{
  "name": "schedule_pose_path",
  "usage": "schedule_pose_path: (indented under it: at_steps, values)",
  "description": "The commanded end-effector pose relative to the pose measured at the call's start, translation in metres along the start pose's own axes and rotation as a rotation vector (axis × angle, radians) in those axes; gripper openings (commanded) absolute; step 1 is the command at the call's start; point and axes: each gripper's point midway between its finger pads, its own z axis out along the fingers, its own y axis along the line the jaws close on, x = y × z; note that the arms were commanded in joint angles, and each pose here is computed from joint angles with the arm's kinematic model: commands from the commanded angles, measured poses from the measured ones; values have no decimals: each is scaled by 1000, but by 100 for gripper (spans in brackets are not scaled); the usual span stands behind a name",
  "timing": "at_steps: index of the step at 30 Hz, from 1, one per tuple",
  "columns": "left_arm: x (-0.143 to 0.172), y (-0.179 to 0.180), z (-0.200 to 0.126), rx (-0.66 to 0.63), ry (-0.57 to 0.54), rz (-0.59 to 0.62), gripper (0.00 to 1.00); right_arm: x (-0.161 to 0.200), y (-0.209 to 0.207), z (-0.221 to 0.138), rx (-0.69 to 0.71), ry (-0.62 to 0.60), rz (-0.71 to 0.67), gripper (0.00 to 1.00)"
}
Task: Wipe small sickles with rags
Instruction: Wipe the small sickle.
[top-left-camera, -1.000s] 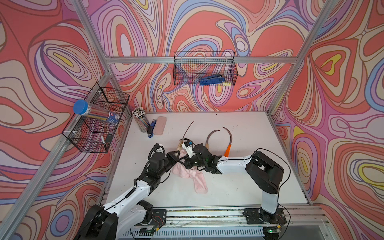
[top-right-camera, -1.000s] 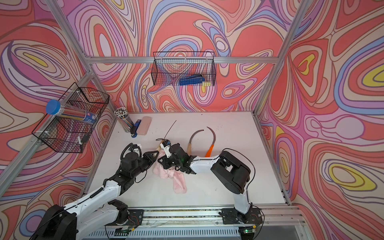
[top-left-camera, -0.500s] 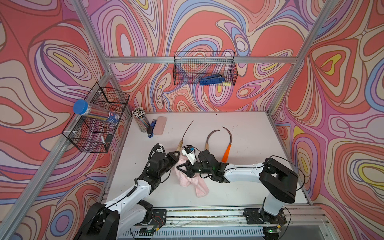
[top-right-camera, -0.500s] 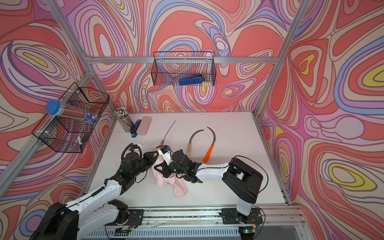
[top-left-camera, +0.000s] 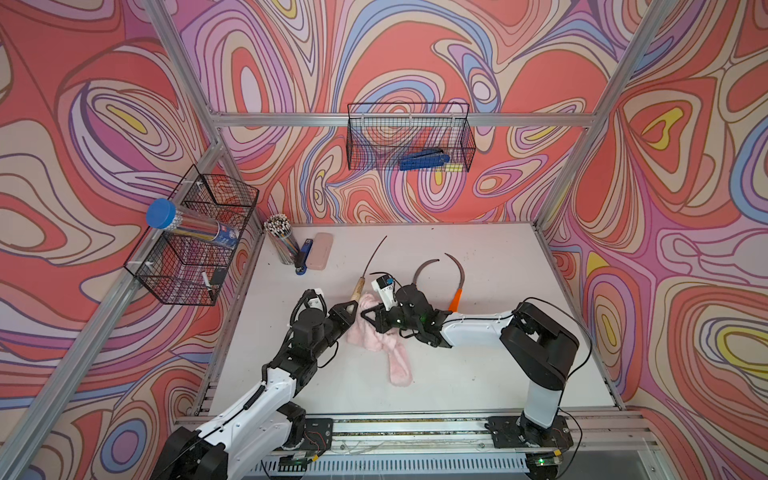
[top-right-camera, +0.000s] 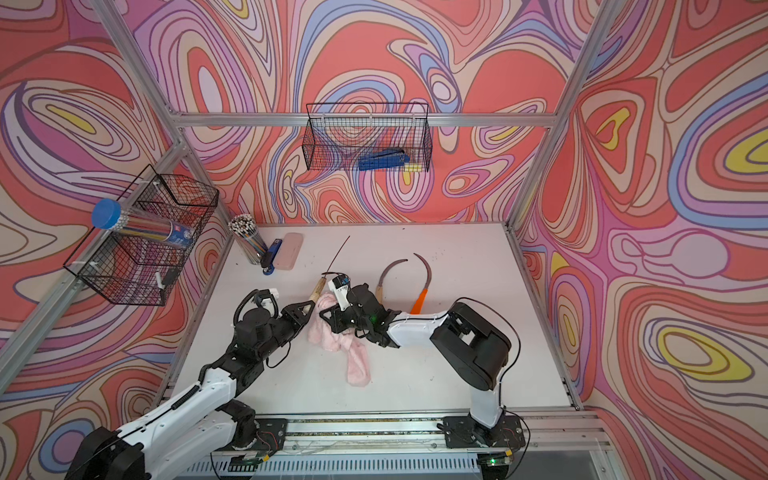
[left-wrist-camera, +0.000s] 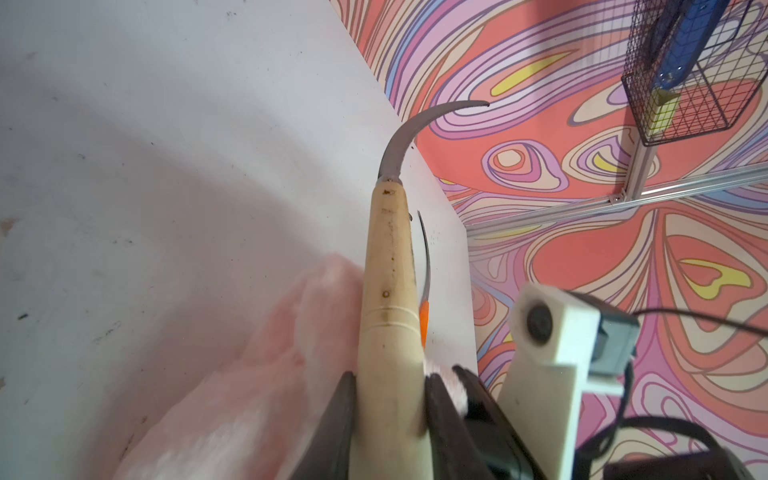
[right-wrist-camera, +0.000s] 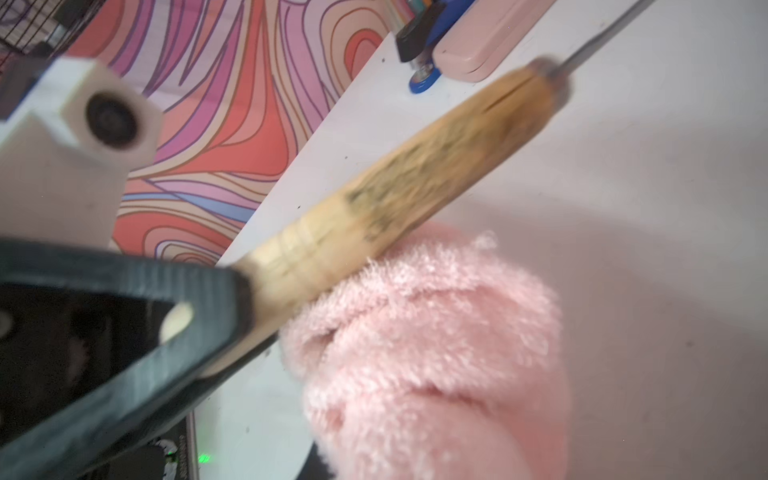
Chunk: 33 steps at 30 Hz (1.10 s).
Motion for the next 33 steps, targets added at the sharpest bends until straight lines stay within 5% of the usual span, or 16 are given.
schedule_pose_path:
  at_steps: [1,14,26,33]
  values:
    - [13,2,-1,17,53,-20,0,-22,-15,2,24,-51,15,0]
    - [19,7,1,27,75,-33,0,-41,-34,11,29,-54,29,0]
    - [7,12,5,-17,18,-4,0,16,93,-2,-168,-1,-128,0]
    - [0,11,5,-33,-17,10,0,24,118,-20,-217,-21,-151,0]
